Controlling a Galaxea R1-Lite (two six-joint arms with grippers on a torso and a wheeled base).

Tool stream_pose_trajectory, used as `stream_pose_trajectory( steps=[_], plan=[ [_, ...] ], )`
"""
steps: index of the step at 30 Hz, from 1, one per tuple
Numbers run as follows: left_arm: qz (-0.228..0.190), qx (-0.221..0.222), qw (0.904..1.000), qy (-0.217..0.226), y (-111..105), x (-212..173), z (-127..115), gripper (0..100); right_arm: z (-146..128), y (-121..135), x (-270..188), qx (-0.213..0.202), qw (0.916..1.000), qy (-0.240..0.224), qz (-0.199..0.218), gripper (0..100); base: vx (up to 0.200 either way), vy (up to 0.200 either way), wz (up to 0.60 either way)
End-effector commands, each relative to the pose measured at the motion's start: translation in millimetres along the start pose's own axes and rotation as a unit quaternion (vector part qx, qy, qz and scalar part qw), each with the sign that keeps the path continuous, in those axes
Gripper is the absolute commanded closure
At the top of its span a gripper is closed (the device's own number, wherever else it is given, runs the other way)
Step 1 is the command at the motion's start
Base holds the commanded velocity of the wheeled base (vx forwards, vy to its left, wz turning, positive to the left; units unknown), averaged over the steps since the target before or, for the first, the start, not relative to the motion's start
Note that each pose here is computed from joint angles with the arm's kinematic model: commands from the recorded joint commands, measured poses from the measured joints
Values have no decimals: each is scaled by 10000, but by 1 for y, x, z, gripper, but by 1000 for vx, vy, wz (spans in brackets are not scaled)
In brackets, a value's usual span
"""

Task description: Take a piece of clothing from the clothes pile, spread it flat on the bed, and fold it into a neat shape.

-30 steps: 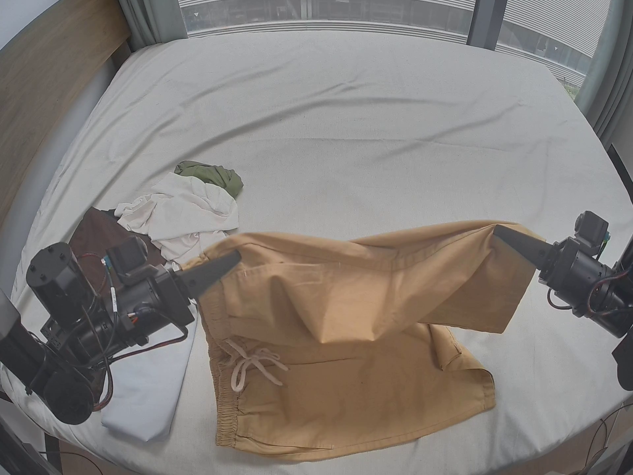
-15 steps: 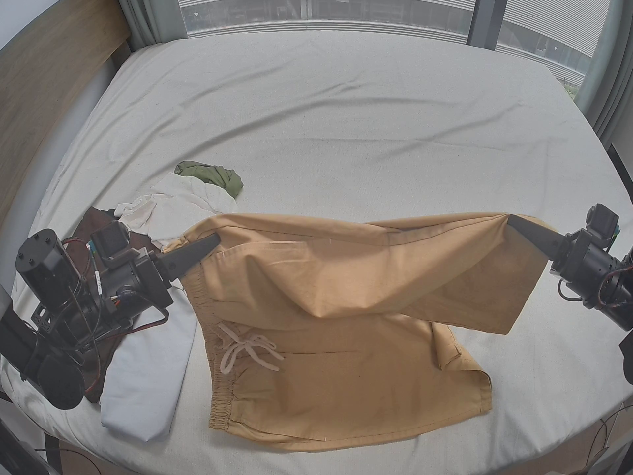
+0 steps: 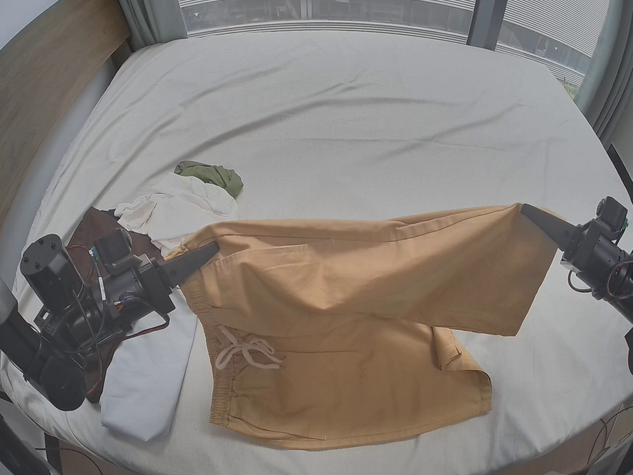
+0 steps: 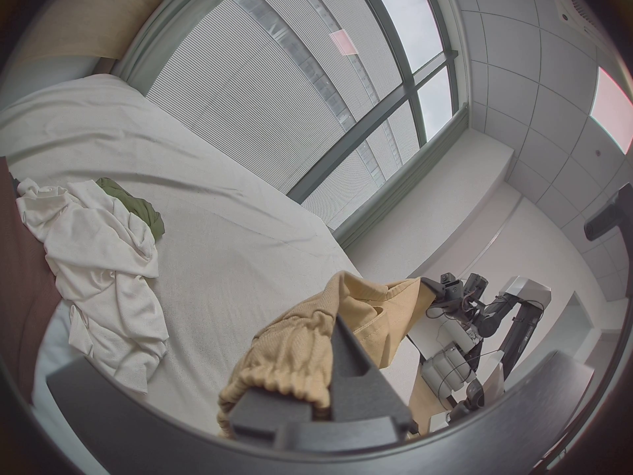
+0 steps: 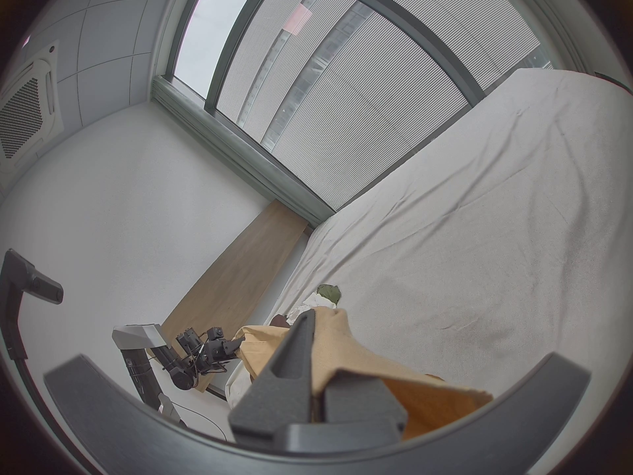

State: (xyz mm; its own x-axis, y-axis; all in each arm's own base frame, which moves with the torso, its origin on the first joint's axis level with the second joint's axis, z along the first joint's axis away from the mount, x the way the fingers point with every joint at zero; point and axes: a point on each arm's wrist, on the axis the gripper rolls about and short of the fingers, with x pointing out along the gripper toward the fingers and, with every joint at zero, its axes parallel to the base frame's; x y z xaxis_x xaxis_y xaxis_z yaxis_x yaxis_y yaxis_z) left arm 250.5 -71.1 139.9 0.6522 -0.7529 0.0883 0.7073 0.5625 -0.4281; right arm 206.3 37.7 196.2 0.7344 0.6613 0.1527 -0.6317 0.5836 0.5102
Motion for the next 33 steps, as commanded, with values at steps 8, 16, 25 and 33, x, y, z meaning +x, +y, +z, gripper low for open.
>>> stream_pose_trajectory(
  steps=[8,16,25,33],
  plan=[
    [167,-25,9998,38,10,-1,-3,100,3,-3,-2,-19,10000,-7,-17,100,0,0,0],
    [46,24,10000,-39,3,-1,2,100,3,-4,-3,-12,10000,0,-31,100,0,0,0],
    [-31,-164,9997,-166,-3,-4,10,100,6,-11,-6,-37,9998,-64,-161,100,0,0,0],
    [12,-194,9997,-140,-1,-5,8,100,7,-12,-6,-36,9998,-76,-191,100,0,0,0]
  ],
)
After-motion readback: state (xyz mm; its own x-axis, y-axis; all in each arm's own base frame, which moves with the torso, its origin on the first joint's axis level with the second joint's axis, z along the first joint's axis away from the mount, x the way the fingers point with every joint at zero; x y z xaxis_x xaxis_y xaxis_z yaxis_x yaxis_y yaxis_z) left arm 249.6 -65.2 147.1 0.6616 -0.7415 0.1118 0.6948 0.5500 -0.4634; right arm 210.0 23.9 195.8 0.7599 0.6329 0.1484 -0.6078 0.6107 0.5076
